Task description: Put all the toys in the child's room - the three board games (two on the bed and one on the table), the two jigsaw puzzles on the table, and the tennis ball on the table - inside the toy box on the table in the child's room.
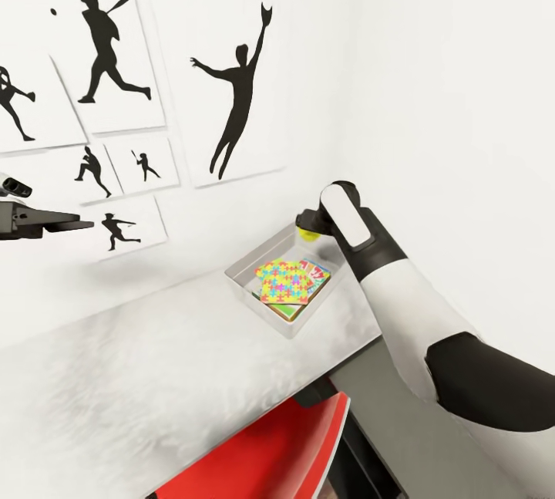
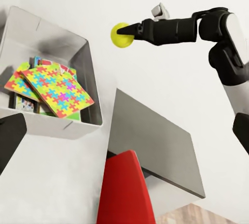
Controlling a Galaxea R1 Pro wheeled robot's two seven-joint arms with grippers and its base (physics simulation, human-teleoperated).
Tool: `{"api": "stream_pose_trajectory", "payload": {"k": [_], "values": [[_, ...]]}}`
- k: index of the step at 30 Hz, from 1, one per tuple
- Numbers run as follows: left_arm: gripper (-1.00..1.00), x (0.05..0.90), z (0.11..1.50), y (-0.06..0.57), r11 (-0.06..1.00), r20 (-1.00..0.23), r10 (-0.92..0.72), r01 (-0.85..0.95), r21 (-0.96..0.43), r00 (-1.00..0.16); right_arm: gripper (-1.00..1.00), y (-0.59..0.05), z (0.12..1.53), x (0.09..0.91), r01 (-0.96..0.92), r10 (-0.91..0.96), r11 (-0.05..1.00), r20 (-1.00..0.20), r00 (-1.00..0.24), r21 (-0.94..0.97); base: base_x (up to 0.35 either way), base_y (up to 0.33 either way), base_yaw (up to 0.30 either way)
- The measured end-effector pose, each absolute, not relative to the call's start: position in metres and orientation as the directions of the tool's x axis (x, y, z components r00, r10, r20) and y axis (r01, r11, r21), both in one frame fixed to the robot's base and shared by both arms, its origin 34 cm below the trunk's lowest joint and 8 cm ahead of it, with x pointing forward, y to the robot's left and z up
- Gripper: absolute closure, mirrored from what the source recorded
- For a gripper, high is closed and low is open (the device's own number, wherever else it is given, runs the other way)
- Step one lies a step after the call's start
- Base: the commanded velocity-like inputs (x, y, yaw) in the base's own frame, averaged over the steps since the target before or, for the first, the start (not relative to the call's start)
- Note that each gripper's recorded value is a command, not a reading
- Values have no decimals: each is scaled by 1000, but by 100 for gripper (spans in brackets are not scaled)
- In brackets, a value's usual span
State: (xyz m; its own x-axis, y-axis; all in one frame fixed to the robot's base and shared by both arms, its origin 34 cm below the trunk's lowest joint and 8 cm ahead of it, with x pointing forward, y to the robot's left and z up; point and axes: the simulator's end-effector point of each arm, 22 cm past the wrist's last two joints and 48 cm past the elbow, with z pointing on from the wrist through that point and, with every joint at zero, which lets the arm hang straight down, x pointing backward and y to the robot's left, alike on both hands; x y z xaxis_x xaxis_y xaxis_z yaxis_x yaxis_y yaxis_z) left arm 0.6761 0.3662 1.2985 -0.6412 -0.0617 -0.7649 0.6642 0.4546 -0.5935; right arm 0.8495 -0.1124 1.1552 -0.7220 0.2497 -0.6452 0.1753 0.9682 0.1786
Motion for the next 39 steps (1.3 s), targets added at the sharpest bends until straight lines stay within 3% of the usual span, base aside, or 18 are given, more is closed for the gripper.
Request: {"api": "stream_pose_trajectory", "payload": {"k": [39], "values": [[-100,694,1265,367,454,-728,-67,629,-631,-682,100,-96,1124,871,154,278,957,-630,-725,245,0,0,0]]}}
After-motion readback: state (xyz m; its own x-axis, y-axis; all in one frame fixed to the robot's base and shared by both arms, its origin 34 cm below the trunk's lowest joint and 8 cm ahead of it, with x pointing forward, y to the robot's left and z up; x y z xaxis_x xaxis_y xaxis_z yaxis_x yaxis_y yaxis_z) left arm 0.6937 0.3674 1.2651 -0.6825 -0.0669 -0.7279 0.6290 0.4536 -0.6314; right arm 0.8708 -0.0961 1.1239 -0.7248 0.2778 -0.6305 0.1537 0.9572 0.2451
